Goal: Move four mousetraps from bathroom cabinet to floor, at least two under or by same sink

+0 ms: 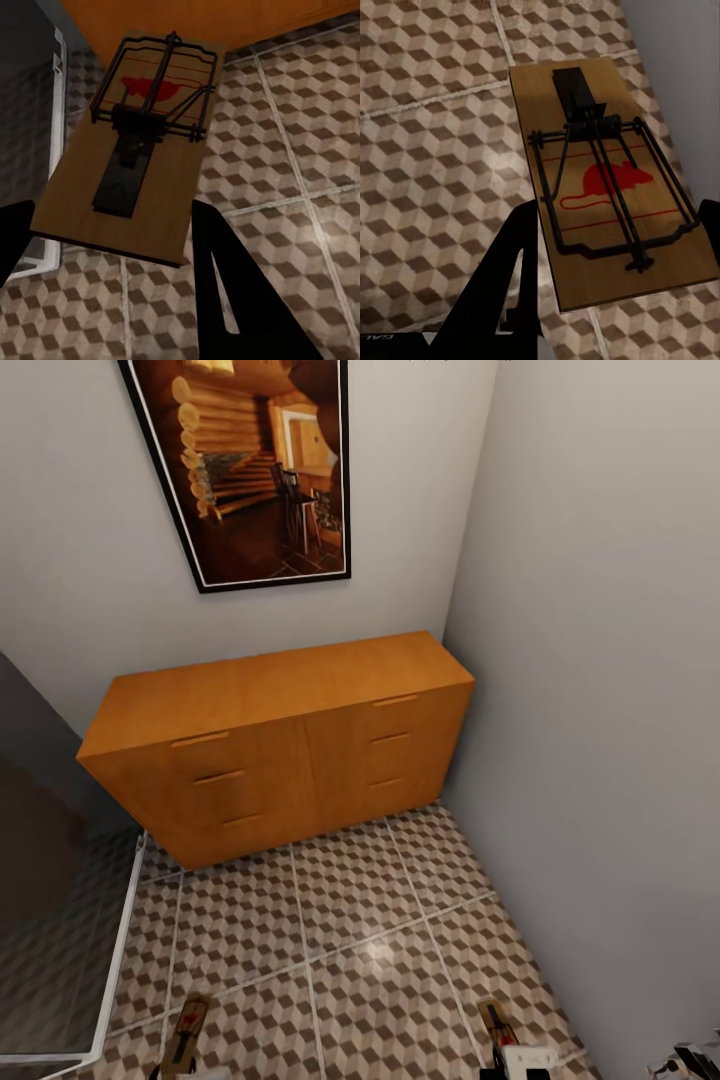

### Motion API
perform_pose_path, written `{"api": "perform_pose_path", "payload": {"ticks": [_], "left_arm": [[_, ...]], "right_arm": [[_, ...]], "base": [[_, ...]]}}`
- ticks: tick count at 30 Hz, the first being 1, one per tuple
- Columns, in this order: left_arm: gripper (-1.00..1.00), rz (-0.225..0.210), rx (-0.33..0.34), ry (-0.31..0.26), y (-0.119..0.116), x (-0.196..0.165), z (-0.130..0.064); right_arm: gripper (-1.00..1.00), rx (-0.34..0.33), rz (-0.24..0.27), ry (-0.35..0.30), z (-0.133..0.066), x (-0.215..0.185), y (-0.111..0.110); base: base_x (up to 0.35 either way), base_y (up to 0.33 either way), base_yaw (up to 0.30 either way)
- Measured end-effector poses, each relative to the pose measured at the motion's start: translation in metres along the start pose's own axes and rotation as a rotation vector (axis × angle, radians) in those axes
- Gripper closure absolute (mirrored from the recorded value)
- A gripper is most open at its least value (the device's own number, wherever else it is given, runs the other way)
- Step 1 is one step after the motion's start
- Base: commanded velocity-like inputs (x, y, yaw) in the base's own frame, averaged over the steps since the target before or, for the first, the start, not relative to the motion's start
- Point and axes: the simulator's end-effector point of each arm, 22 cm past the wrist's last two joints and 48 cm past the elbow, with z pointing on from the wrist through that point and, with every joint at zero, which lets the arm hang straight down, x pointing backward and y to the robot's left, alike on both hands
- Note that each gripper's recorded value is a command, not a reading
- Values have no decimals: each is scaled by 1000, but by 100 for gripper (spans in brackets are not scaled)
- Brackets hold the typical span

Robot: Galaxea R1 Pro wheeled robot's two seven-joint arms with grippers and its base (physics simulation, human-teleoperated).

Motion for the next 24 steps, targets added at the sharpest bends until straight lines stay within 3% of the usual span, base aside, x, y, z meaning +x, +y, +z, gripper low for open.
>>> {"api": "perform_pose_path", "payload": {"ticks": [7,24], "left_arm": [[100,20,-10,18,6,7,-4],[100,14,-4,7,-1,1,-6]], "right_arm": [[100,1,4,-33,-1,-9,-1],[100,2,7,-59,-2,-20,-1]], "base": [[0,0,0],[0,0,0]]}}
